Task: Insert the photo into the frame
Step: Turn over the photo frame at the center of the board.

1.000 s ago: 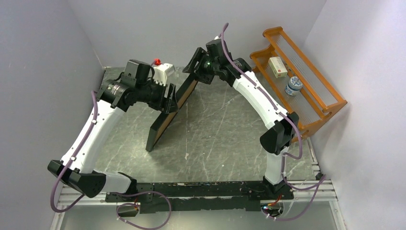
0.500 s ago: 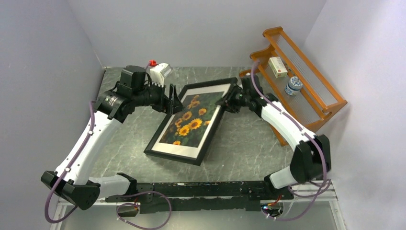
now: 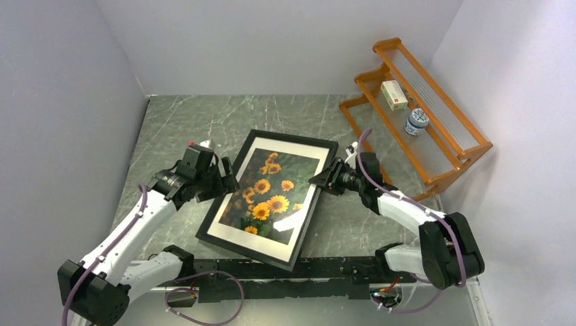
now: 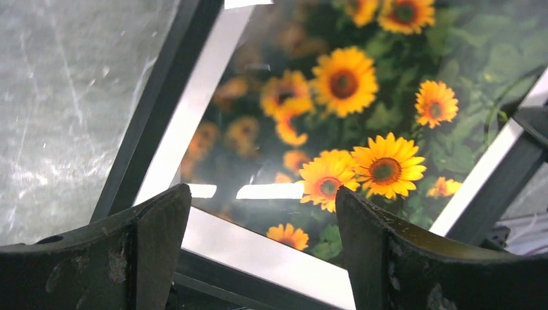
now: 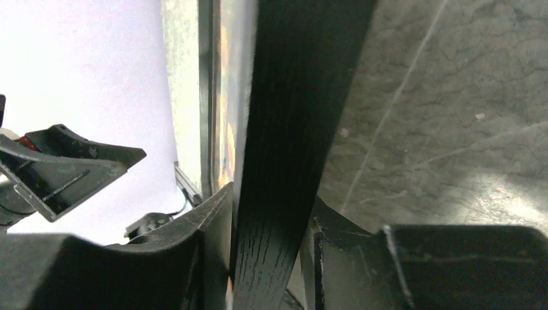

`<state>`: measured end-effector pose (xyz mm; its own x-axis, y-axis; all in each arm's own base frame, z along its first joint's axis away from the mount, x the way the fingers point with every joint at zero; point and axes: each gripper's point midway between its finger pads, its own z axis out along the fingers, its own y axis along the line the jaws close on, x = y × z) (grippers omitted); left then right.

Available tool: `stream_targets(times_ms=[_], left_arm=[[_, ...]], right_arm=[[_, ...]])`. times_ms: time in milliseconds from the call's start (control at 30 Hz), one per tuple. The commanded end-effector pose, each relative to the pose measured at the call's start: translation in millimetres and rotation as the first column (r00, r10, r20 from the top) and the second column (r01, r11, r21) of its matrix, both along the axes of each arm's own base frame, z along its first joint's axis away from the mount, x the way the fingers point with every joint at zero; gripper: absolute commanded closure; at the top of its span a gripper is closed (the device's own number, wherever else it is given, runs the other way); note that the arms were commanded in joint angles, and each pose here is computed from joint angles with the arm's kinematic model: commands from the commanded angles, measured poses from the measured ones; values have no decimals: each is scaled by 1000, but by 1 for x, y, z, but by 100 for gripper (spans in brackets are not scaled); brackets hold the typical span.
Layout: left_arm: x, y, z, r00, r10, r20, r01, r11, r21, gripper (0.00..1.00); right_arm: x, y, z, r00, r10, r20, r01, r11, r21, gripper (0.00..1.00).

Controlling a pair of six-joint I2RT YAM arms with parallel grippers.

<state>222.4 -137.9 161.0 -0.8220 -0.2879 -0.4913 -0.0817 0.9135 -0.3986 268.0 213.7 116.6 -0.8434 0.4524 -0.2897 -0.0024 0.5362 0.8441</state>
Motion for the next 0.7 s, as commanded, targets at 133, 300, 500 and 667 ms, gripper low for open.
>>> stream_targets(times_ms=[133,300,500,667], left_arm=[[-5,16,-25,983,178,-31,-179,984,-8,12],[-10,22,-41,972,220,-88,-218,975,35,12],[-20,40,-55,936,330,-125,-319,942,100,11],[-27,54,-64,890,432,-147,-410,898,157,10]], right_arm=[[12,14,31,949,60,311,-98,990,106,46],[13,10,15,960,33,279,-63,993,100,30],[16,-10,-19,982,-56,183,60,998,-16,14],[10,-42,-51,986,-156,65,167,962,-217,12]])
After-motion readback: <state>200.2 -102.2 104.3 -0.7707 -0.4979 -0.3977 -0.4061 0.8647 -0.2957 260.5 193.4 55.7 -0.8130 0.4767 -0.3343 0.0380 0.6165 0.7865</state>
